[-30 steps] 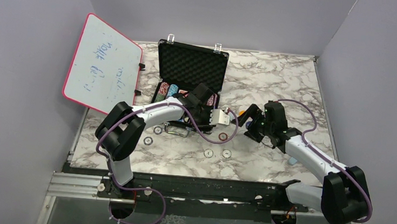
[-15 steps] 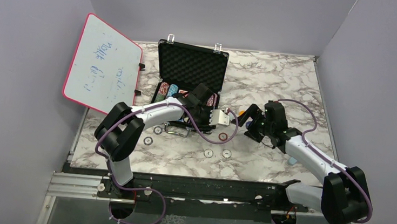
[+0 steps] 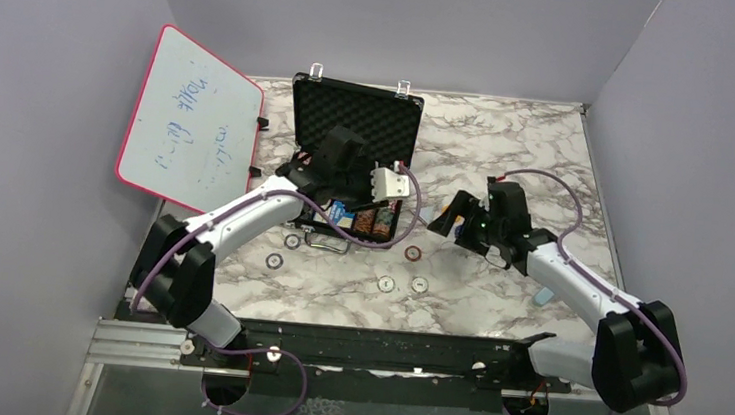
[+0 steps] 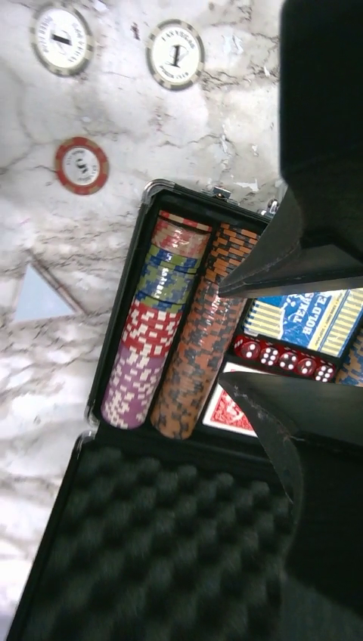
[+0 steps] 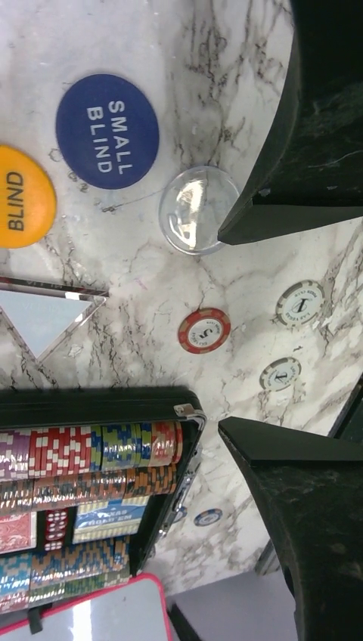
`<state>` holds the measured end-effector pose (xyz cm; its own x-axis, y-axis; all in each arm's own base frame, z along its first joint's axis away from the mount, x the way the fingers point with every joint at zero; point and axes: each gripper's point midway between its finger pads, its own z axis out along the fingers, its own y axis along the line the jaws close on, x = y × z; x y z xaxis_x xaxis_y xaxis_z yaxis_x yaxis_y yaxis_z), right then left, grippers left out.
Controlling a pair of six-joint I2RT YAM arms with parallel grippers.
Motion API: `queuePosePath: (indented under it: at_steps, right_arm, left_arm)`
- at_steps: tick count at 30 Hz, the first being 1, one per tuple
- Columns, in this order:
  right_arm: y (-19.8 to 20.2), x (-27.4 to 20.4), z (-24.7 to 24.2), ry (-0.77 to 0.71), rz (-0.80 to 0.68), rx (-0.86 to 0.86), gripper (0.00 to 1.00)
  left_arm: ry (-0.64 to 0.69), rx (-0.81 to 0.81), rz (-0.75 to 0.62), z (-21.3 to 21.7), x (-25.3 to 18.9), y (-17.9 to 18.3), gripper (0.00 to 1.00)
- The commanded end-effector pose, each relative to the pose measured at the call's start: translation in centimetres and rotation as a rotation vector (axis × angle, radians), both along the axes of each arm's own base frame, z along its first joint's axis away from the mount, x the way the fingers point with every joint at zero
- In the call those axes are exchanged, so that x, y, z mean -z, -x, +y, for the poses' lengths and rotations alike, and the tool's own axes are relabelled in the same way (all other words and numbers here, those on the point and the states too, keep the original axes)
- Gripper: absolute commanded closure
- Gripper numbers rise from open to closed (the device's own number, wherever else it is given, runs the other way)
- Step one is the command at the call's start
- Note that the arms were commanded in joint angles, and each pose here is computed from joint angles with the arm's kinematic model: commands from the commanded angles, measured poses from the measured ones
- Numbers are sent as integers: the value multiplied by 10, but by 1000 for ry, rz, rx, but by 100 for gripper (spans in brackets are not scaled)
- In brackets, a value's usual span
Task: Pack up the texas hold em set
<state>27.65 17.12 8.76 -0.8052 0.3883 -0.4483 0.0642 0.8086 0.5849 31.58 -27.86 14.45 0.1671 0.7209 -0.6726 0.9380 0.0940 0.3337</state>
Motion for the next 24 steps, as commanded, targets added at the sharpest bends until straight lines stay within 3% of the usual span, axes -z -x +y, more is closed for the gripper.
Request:
queuePosePath:
  at_steps: [1,6,10,19,23,24]
  right_arm:
    - [0,5,3,105,-9,-118,14]
    - [5,17,17,258,-5,-166,16]
    - [10,25,36,333,-11,-247,19]
    - [15,53,52,617,-8,-331,19]
    - [12,60,50,680,-10,-329,21]
    - [13,62,50,693,-5,-333,22]
  left_arm:
    - [253,-66,-14,-9,-53,5,55]
    - [594,-252,-73,-1,-112,5,46]
    - [807,-410,-133,23,-134,4,39]
    - [968,-897,-139,92,-118,-22,33]
    - [1049,-921,-58,100,-116,-11,25]
    - [1072,-912,-34,98,-117,-8,19]
